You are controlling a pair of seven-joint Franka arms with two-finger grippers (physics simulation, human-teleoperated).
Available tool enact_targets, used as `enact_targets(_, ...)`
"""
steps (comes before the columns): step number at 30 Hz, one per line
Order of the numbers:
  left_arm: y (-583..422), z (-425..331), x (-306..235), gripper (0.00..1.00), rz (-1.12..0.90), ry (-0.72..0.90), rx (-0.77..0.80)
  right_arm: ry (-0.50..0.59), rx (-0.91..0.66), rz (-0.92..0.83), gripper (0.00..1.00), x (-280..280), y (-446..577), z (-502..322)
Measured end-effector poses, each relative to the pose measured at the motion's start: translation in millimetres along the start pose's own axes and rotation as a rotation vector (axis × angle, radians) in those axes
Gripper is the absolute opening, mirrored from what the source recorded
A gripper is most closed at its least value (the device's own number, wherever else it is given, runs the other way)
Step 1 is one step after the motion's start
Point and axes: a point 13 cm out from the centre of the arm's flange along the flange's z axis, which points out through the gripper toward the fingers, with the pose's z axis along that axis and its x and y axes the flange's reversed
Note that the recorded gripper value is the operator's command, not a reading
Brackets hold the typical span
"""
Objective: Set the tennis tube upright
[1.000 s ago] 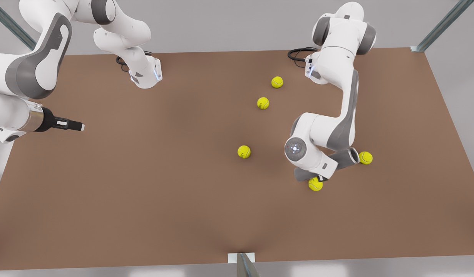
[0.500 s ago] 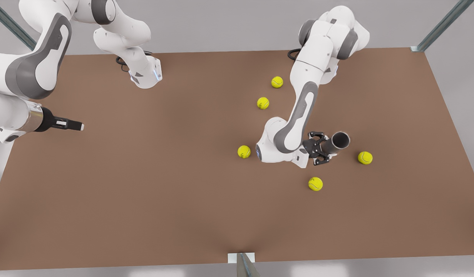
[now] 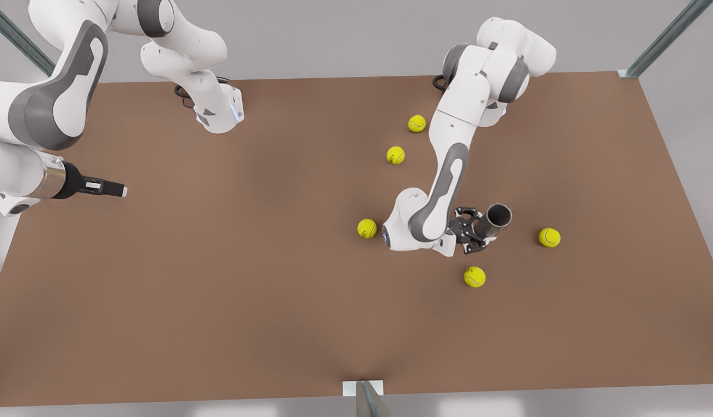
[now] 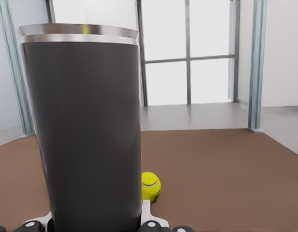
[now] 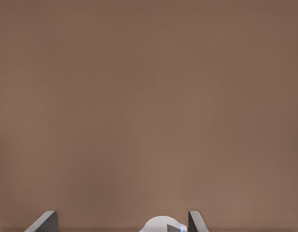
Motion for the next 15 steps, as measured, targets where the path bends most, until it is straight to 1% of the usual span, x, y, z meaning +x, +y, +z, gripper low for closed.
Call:
enact_targets(3,0.2,1.8,5.8,0.73,-0.023,-0.003,0.001,0.001,0.000,-0.001,1.00,-0.2,0.1,0.3)
enact_targets(4,0.3,2.4,7.4,0.75,-0.030,-0.004,0.001,0.002,0.000,-0.001,1.00,-0.5,0.2,0.8)
enact_targets(5,0.4,2.8,8.7,0.90,-0.037,-0.005,0.001,0.003,0.001,-0.001,1.00,-0.9,0.3,1.3)
enact_targets(6,0.4,3.1,9.6,0.93,-0.043,-0.006,0.002,0.003,0.001,-0.001,1.00,-1.1,0.3,1.6)
enact_targets(15,0.7,3.2,9.8,0.94,-0.095,-0.009,0.002,0.003,0.000,-0.002,1.00,-1.1,0.1,1.4)
